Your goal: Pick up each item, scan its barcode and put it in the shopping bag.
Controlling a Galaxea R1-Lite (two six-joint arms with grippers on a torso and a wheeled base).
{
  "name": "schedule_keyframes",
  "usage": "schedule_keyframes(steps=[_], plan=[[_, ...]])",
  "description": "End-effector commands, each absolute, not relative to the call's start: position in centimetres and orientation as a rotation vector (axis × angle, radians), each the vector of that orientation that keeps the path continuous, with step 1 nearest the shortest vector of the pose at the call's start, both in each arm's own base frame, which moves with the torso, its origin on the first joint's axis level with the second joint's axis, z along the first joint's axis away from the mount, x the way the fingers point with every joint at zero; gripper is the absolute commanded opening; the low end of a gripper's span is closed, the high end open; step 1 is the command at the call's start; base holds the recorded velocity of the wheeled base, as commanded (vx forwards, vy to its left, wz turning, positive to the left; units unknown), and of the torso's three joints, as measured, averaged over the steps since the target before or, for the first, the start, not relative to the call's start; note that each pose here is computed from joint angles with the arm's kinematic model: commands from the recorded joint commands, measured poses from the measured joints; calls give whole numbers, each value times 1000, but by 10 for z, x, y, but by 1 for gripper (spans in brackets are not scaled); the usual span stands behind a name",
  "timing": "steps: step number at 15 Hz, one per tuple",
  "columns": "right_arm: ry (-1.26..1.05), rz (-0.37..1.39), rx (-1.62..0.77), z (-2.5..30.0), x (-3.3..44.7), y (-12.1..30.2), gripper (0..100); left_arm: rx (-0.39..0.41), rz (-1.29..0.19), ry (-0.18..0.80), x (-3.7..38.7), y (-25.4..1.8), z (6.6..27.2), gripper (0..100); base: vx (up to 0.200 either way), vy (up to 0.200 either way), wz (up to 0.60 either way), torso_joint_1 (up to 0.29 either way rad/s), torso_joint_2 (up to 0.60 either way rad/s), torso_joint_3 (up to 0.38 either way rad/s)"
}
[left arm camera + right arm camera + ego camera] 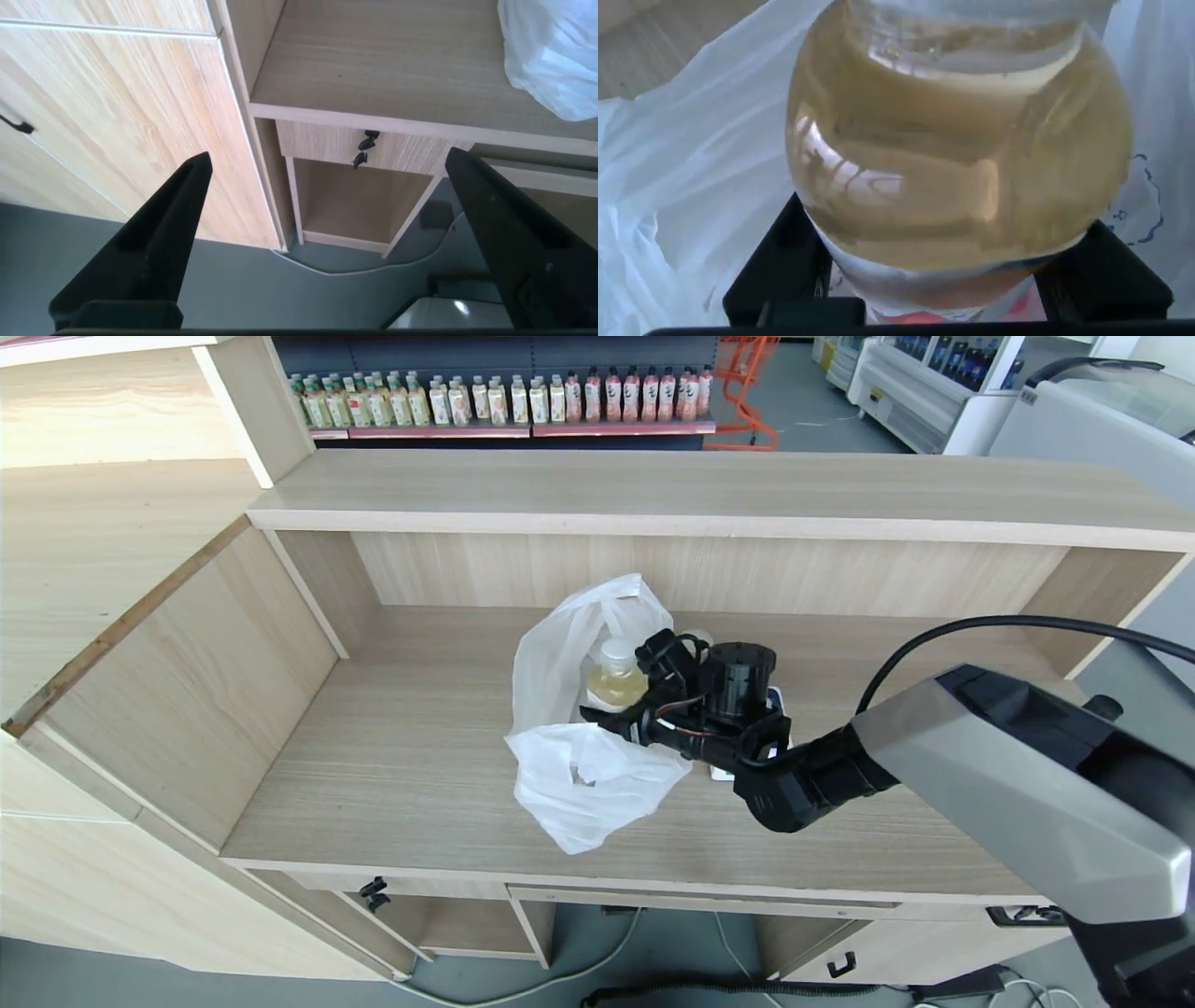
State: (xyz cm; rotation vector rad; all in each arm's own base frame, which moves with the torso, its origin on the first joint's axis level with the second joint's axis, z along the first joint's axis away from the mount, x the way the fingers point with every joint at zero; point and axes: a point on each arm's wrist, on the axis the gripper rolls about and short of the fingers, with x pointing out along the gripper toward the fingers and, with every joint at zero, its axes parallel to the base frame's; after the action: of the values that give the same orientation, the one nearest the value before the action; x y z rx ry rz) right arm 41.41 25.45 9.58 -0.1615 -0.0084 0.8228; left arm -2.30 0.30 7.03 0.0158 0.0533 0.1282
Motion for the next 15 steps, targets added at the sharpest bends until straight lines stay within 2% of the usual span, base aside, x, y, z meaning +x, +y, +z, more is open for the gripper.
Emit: schedule_keyframes(steps=[1,5,10,13,15], plan=[[-11,821,-139,103,414,253,100,16,129,53,-23,3,70,100,0,0,0,0,0,0],[30,808,109,159,387,229,100,16,129,53,-23,3,70,100,0,0,0,0,0,0],[59,799,261,239,290,140,100,16,129,53,-23,3,70,100,0,0,0,0,0,0],[80,719,246,255,276,109,100,16,129,53,-23,3,70,100,0,0,0,0,0,0],[110,688,243,246,274,101,100,16,129,53,-23,3,70,100,0,0,0,0,0,0]])
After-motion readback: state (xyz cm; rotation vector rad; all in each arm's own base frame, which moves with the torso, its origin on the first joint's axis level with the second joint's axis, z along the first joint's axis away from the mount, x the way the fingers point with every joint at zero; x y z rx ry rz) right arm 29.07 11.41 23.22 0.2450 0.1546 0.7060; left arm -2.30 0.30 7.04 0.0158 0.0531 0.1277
